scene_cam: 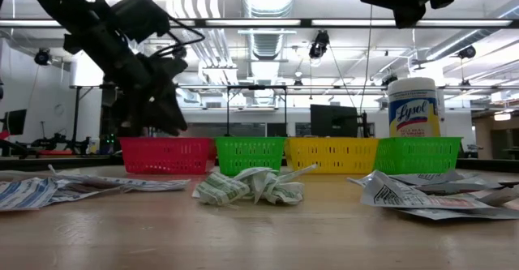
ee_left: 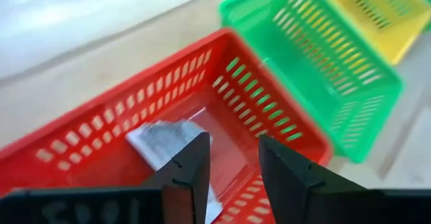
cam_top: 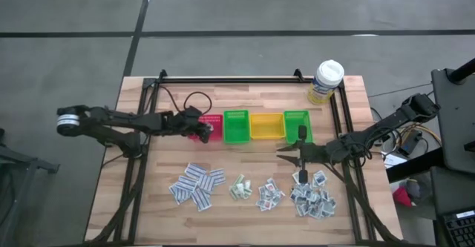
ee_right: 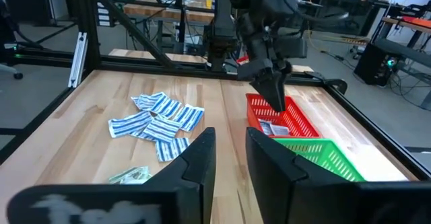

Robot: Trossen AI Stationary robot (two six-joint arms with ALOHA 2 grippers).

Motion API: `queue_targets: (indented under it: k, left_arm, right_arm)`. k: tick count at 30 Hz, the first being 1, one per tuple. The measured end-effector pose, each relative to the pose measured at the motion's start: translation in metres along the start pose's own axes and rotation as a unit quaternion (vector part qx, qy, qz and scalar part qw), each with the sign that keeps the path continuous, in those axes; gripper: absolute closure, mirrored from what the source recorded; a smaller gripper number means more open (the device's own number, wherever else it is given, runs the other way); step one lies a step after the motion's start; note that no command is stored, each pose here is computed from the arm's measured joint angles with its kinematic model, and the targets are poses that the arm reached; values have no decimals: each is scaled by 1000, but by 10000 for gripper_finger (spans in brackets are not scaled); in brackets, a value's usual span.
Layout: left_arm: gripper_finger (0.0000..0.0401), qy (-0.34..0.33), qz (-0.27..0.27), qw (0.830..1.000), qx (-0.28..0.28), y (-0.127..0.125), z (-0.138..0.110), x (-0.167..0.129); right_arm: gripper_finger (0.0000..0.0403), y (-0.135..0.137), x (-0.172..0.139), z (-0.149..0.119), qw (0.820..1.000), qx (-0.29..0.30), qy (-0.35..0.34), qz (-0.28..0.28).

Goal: Pick & Place First Aid Supplies
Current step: Put the alcohol pad into the red basket

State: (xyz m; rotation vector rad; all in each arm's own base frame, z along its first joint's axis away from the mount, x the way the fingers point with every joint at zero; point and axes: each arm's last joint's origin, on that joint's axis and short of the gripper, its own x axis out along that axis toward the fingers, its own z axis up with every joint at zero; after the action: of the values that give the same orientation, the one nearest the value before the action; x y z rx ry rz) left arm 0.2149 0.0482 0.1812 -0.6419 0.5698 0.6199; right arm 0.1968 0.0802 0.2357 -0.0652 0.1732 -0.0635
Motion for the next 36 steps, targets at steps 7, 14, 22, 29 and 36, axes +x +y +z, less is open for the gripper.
queue_targets:
  k: [7,14,22,29,36]
  left_arm:
    - [282,-36,-33,998,33,-7,12,-17]
    - [282,-47,-53,993,97,-8,7,-29]
    - [282,-97,-111,973,178,-13,-6,-42]
    - [282,-151,-156,952,214,-9,-18,-54]
    - [282,-176,-182,944,211,3,-32,-61]
  right_arm:
    - [318,0,0,0,1000,0,0,0]
    - [332,0,0,0,1000,2,0,0]
    - [330,0,0,-5,1000,-4,23,-1]
    - [323,0,0,-9,999,-7,45,-1]
    - [334,2,-1,-11,996,32,81,33]
